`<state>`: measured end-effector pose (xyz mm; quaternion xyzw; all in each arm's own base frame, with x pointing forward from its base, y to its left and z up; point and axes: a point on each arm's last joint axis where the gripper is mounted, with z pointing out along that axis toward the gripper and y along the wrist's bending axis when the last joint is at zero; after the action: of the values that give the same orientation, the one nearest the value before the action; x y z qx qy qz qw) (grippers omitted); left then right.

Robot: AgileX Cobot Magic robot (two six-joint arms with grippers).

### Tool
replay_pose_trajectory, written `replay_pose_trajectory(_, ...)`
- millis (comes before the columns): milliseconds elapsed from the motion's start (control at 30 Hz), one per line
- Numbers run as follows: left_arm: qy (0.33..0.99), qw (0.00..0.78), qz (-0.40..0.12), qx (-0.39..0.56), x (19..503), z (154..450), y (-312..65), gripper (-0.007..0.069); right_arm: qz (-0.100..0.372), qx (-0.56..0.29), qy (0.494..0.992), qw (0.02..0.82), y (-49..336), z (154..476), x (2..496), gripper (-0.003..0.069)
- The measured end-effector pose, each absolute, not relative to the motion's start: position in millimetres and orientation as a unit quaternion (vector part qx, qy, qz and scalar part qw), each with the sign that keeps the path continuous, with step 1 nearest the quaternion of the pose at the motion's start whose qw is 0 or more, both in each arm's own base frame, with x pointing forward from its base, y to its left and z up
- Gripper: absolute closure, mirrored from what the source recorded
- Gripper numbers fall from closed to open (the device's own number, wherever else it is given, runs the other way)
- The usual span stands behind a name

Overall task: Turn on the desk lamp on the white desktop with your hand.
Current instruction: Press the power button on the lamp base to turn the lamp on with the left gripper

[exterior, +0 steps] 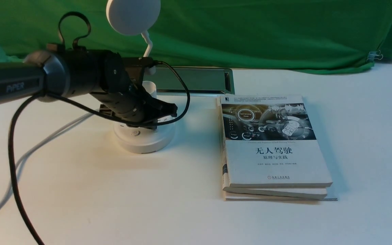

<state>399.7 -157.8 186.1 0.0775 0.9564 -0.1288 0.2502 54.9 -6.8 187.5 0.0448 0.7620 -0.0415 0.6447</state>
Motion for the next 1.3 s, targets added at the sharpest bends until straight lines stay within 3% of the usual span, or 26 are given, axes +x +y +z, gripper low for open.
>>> replay_pose_trajectory(133, 0.953, 0.256, -0.145, 0.065, 400, 188, -161, 0.0604, -0.041, 0.045, 0.762, 0.645, -7, 187, 55, 0.0418)
replay_pose_trajectory(1300, 0.954, 0.257, -0.128, 0.082, 406, 176, -164, 0.0604, -0.041, 0.045, 0.762, 0.644, -7, 187, 55, 0.0418)
